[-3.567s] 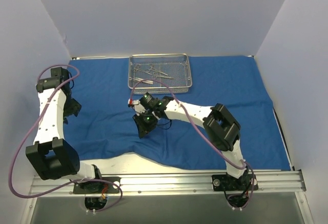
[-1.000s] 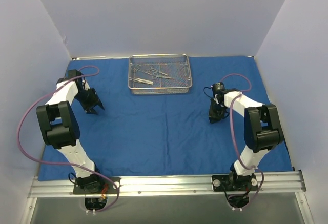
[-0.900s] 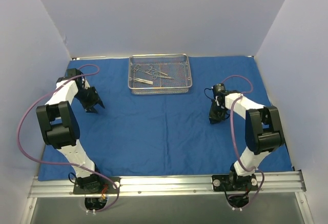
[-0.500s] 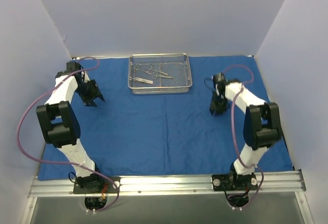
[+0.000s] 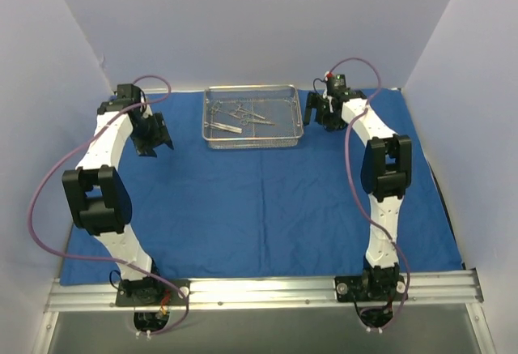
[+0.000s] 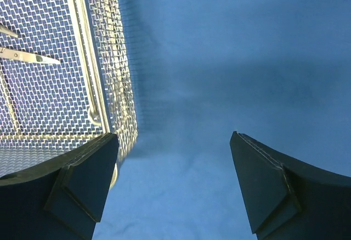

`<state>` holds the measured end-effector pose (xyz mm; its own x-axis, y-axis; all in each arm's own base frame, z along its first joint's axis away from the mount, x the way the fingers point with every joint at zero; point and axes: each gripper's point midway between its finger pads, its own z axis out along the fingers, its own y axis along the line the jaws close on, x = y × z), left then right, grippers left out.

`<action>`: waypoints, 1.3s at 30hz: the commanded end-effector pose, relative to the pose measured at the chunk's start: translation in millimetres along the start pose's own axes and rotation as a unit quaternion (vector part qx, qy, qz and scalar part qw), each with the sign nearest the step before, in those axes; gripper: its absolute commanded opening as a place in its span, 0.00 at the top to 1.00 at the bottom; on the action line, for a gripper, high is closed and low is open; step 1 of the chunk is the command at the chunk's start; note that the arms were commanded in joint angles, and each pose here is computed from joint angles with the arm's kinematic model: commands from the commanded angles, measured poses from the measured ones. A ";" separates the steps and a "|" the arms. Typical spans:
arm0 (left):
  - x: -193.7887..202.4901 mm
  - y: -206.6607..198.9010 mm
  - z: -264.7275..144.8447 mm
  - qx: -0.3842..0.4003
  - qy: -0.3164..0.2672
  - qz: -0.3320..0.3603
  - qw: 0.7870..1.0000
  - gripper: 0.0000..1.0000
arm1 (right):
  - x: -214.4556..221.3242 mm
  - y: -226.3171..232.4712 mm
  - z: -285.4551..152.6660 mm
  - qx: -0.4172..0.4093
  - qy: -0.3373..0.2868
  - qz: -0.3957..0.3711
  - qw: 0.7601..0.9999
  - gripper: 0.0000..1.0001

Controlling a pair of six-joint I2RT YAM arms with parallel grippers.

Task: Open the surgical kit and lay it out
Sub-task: Move the container from the surgical kit.

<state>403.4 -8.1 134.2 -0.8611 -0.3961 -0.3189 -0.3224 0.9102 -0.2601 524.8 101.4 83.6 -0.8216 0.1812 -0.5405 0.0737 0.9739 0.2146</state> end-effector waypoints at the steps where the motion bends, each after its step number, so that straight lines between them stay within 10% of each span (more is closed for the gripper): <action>1: -2.7 -2.6 -25.4 -0.008 -0.036 0.014 0.999 0.32 | -20.9 19.7 3.0 -0.051 -0.027 -0.009 0.998 0.13; 25: 24.8 -5.4 -29.5 0.003 0.002 0.017 1.000 0.34 | -6.5 73.3 52.9 -0.093 -0.007 -0.014 0.996 0.36; 39: 35.0 3.7 -40.7 -0.012 0.002 0.030 0.999 0.34 | -4.4 96.0 59.5 -0.096 -0.005 -0.003 0.995 0.88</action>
<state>361.4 -14.8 141.9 -0.8868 -0.3622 -0.2871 -0.3059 0.9256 -0.2228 565.2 179.3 30.3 -0.8313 0.1527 -0.5345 -0.0185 0.9534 0.3011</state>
